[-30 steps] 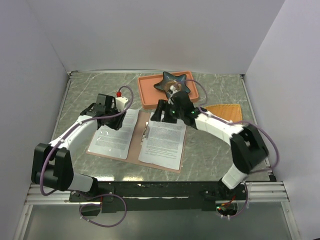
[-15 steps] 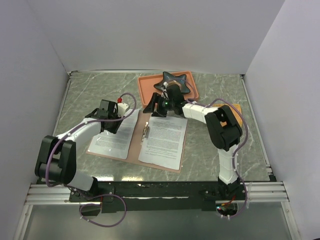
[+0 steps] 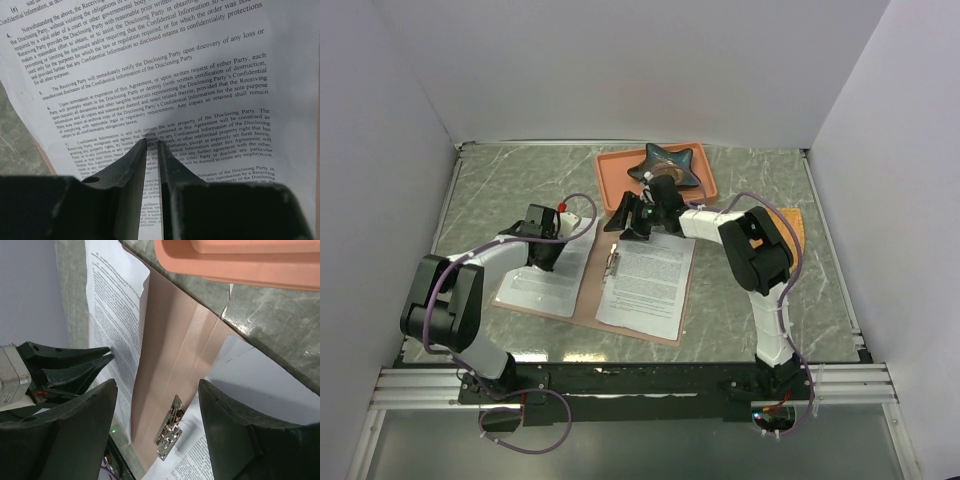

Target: Put the files into the folder

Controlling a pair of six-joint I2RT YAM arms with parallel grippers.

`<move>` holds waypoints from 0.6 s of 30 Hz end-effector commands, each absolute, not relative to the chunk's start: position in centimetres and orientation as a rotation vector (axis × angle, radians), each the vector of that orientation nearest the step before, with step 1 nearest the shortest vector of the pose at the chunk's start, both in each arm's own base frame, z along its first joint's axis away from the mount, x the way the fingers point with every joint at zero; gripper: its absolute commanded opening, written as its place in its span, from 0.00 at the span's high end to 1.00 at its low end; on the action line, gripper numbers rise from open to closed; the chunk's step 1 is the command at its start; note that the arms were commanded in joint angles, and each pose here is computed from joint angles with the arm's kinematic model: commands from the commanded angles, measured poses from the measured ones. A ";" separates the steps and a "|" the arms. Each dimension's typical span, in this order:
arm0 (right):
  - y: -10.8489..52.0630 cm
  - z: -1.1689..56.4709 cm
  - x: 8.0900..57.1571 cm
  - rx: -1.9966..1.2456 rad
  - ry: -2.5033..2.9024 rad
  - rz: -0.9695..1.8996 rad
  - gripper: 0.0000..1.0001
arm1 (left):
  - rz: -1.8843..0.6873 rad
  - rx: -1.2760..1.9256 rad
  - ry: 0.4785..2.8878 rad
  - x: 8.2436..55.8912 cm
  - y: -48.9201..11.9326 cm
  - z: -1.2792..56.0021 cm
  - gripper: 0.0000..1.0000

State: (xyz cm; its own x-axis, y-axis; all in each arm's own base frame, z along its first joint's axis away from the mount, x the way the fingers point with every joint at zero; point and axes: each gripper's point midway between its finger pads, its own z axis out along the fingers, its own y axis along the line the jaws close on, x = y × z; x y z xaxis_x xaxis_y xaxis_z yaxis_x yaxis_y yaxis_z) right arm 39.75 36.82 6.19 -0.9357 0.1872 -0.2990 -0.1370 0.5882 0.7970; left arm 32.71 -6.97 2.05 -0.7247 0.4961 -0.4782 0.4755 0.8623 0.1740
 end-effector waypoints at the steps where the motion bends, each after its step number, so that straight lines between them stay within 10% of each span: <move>1: 38.2 8.0 40.4 -0.014 2.392 1.322 0.27 | 0.061 0.712 2.542 32.3 -6.8 1.0 0.80; 18: 38.4 5.9 38.2 0.010 2.394 1.407 0.29 | 0.057 0.703 2.546 32.1 -6.8 1.5 0.83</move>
State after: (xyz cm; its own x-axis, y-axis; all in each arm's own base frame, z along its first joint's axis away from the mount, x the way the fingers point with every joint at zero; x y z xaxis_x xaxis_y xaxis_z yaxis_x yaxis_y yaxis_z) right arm 38.19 37.39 5.08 -0.9417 0.1890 -0.2782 -0.1313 0.5547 0.8216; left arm 32.76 -7.03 2.05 -0.7248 0.4935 -0.4808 0.4736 0.8637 0.1724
